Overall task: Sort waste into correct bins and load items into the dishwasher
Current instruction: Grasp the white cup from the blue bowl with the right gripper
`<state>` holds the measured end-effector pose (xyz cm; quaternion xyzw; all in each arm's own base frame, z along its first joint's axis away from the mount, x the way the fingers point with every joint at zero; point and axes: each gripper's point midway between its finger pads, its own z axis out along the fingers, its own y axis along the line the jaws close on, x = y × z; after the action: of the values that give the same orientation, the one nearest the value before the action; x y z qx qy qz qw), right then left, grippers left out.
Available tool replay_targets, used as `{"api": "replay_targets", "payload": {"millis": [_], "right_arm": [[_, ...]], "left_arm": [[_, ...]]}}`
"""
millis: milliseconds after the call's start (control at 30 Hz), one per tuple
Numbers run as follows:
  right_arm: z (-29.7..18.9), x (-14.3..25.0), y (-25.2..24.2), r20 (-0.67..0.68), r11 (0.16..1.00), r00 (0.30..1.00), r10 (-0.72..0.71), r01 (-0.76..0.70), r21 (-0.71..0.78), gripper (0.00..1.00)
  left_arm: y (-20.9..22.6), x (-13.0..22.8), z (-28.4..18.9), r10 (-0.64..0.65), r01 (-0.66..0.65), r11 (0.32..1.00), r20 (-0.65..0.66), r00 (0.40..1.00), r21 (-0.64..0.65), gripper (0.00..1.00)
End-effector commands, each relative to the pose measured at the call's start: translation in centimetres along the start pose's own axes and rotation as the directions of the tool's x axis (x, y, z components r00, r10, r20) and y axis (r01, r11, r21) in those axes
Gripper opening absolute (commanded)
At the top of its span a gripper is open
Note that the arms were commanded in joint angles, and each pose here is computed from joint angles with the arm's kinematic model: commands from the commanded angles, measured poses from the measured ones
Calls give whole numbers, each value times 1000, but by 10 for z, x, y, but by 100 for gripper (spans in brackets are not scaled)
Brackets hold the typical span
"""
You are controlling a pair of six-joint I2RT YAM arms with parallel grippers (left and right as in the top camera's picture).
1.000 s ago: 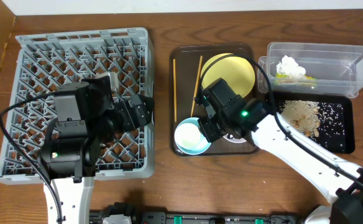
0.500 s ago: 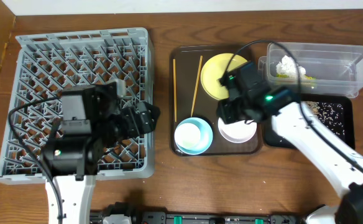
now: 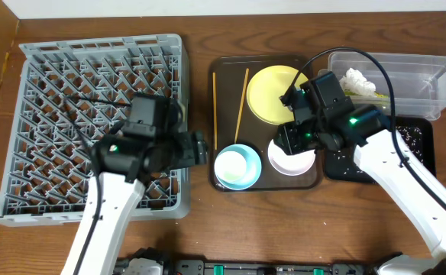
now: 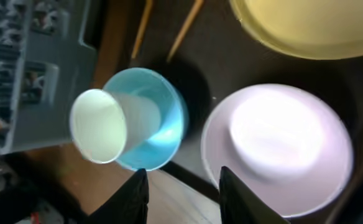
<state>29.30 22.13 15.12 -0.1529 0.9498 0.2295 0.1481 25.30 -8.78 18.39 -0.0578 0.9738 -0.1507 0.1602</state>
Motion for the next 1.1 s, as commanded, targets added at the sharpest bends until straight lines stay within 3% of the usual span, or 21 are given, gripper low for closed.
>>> {"api": "replay_targets", "payload": {"millis": [0,100,467,533,633,833,933,1067], "right_arm": [[-5,-10,-8,48,998,999,23,-26,59,37],[-5,-12,-8,55,998,998,39,-42,56,38],[-4,-5,-8,28,997,999,47,-48,59,37],[-4,-4,2,17,1000,1000,14,-14,5,36],[-4,4,31,-10,985,994,-107,105,-140,38],[19,19,48,-55,979,980,-193,188,-81,40],[40,20,43,-61,982,982,-179,182,46,40],[78,24,53,-84,971,970,-228,233,58,41]], "left_arm": [[3,9,31,2,-7,999,-81,997,-52,77],[-2,15,52,23,-32,997,-145,989,-63,70],[-7,26,102,17,-47,993,-272,962,-105,68],[-6,28,102,15,-47,993,-279,960,-107,63],[-4,28,92,5,-36,993,-270,963,-110,64],[9,8,41,-63,52,995,-141,988,-86,73],[5,2,11,-85,84,996,-46,995,-11,81],[2,-2,-30,-87,81,995,101,991,62,92]]}}
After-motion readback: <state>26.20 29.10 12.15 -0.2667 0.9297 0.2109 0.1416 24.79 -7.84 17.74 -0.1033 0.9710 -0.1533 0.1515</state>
